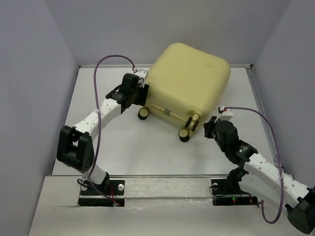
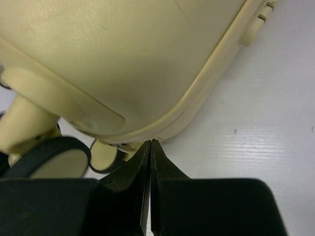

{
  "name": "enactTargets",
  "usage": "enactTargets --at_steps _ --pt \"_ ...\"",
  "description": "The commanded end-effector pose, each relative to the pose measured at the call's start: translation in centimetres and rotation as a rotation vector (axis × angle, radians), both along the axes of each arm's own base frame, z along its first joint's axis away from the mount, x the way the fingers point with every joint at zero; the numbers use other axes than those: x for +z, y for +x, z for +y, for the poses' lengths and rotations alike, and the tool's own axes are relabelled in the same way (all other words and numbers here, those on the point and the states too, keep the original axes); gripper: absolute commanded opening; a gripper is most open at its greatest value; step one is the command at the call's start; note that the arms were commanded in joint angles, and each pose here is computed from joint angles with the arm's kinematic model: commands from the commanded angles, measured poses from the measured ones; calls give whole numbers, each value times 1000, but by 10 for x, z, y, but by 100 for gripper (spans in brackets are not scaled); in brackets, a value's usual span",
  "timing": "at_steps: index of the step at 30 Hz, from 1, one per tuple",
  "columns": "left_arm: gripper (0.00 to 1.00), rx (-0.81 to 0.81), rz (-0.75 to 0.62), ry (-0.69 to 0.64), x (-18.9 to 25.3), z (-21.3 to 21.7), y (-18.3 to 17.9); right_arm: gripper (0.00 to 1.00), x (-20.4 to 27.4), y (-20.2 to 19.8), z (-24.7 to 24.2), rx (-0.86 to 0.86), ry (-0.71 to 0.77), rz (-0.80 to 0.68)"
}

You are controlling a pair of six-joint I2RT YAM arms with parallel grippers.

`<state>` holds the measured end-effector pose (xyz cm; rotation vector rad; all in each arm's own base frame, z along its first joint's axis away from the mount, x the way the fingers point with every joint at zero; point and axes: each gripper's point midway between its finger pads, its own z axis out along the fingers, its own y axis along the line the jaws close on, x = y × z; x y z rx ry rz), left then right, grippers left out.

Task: Pack the luggage

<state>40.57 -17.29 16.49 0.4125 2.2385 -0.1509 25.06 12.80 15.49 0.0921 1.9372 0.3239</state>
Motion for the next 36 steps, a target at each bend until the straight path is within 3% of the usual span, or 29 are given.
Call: enactTargets --at_steps 1,7,12,15,17,18,19,20,22,24,26,29,31,36 --pt "6 97 123 -50 -20 9 -50 7 33 43 -2 2 54 -62" --pt "6 16 124 -163 -14 3 -91 7 58 72 53 341 118 -140" --pt "6 -96 150 -308 -12 -14 -132 7 78 93 88 491 134 -200" --pt "6 -121 134 -360 -6 -19 -141 7 83 100 90 490 128 -203" --pt "6 -120 112 -388 2 -21 -139 14 77 99 83 452 116 -179" --pt "6 -123 100 -424 9 -26 -138 27 71 95 73 406 107 -172" --pt "6 -123 92 -447 14 -28 -136 27 64 90 68 386 107 -159" --pt "6 -129 81 -473 21 -32 -136 43 57 85 62 367 109 -148" --pt "6 -114 51 -528 37 -36 -130 54 34 68 52 343 107 -115" --pt "6 -99 25 -563 48 -37 -127 54 21 57 51 353 126 -106" --pt "6 -81 4 -612 60 -39 -124 44 5 47 50 362 145 -104" --pt "6 -71 -21 -651 70 -38 -122 37 -4 44 49 370 140 -107" --pt "6 -70 -28 -663 75 -37 -124 37 2 48 51 382 138 -150" --pt "6 -62 -29 -654 74 -34 -123 51 10 71 45 360 137 -222"
